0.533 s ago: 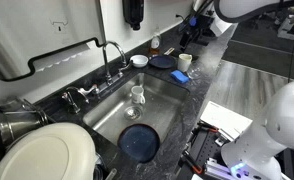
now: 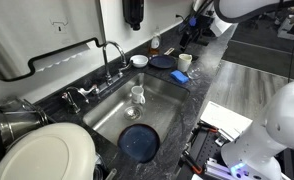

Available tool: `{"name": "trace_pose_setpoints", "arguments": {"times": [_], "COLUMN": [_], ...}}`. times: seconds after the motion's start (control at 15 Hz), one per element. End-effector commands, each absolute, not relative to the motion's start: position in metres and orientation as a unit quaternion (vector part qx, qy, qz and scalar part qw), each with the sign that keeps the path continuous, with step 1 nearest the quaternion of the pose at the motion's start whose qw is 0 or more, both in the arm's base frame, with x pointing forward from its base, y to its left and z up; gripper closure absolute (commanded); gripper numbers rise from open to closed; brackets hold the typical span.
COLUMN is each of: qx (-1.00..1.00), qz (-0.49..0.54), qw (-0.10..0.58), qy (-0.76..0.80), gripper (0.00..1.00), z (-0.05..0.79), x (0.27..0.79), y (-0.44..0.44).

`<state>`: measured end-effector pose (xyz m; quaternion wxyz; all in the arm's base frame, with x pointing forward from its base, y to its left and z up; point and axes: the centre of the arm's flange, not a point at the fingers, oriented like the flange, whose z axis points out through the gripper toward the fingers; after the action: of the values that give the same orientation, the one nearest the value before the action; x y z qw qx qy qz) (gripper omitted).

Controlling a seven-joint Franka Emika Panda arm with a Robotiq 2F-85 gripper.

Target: Pour out the water in the mug

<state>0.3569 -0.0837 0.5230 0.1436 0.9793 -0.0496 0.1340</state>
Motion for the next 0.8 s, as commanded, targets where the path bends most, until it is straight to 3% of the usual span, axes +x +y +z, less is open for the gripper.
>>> {"name": "trace_pose_setpoints", "arguments": {"times": [0.0,0.47,0.73], "qx": [0.979,0.981,0.991], "qz": [0.134,0.123,0.092], "qw": [0.144,0.140,0.081], "qy": [-0.050,-0.052,-0.046], "gripper": [0.00,0.00,0.00], "z": [0.523,0.514,0.478], "x": [0.357,0.369,0.391], "y": [-0.084,-0.089,-0.115]}}
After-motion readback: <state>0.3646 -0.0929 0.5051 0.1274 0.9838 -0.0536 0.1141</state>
